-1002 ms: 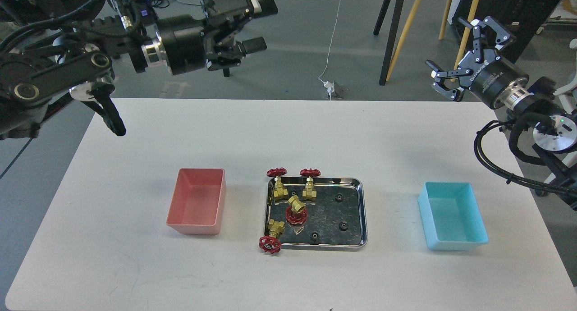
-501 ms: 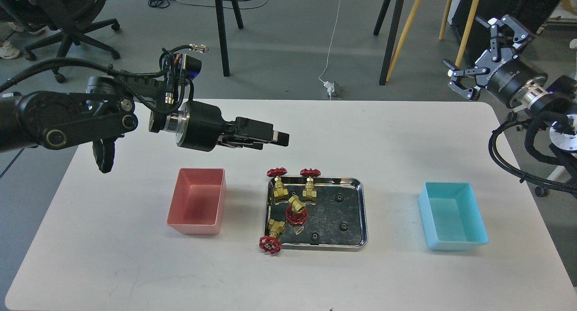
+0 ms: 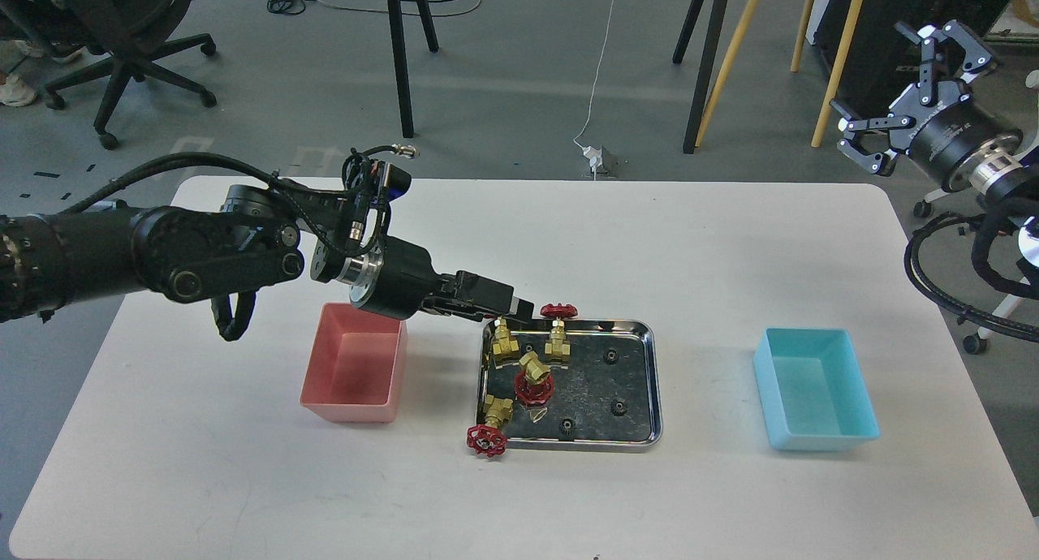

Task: Place valve in pink box and gear in blue box
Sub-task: 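Swing the left gripper over the pink box toward the metal tray, then lower the left gripper onto a brass valve with red handwheel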

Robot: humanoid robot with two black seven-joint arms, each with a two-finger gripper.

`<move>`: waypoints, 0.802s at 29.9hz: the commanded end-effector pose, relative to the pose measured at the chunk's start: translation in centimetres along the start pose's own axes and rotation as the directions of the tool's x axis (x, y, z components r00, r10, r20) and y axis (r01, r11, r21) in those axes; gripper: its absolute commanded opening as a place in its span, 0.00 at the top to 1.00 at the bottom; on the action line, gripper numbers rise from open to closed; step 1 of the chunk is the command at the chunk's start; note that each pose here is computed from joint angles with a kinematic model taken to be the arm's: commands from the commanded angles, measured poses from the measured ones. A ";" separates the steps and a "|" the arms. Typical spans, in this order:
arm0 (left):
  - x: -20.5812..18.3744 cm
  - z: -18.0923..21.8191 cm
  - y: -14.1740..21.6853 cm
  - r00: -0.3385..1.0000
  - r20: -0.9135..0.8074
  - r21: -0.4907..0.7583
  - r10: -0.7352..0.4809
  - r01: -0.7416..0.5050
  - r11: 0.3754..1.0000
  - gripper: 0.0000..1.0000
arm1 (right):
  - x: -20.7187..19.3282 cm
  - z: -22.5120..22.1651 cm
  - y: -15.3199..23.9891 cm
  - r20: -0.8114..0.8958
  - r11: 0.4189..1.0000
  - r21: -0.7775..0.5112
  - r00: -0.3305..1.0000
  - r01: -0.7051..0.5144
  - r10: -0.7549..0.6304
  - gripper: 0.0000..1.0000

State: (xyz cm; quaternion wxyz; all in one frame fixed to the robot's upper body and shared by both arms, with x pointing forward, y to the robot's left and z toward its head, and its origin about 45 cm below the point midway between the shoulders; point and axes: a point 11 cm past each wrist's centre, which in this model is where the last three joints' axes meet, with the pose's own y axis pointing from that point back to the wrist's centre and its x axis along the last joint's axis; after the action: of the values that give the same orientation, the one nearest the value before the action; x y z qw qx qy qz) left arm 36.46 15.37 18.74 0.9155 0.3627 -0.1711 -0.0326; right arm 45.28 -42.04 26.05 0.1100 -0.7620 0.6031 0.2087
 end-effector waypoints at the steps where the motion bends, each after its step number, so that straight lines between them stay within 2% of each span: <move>1: -0.1 0.1 -0.4 0.999 0.032 0.035 -0.038 0.037 0.999 0.00 | 2.9 0.3 1.2 0.007 0.996 0.000 0.996 -0.091 0.091 0.01; 6: 0.4 1.0 -0.6 0.987 0.116 0.107 -0.108 0.095 0.990 0.00 | 6.2 0.6 2.9 0.008 0.980 -0.007 0.980 -0.200 0.200 0.01; 13: 1.1 2.1 -0.8 0.959 0.210 0.205 -0.192 0.148 0.967 0.00 | 6.7 0.9 3.4 0.007 0.977 -0.013 0.977 -0.214 0.214 0.01; 24: 2.4 3.0 -0.7 0.933 0.332 0.202 -0.135 0.070 0.977 0.00 | 7.6 2.4 4.4 0.053 0.969 -0.061 0.969 -0.238 0.241 0.01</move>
State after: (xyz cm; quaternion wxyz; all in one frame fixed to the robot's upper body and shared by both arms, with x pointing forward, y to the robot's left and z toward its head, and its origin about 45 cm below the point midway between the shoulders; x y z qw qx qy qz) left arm 37.76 12.72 20.91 0.8318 0.4497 -0.2989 -0.1286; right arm 42.24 -49.36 21.74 0.0821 -0.6803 0.6876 0.2401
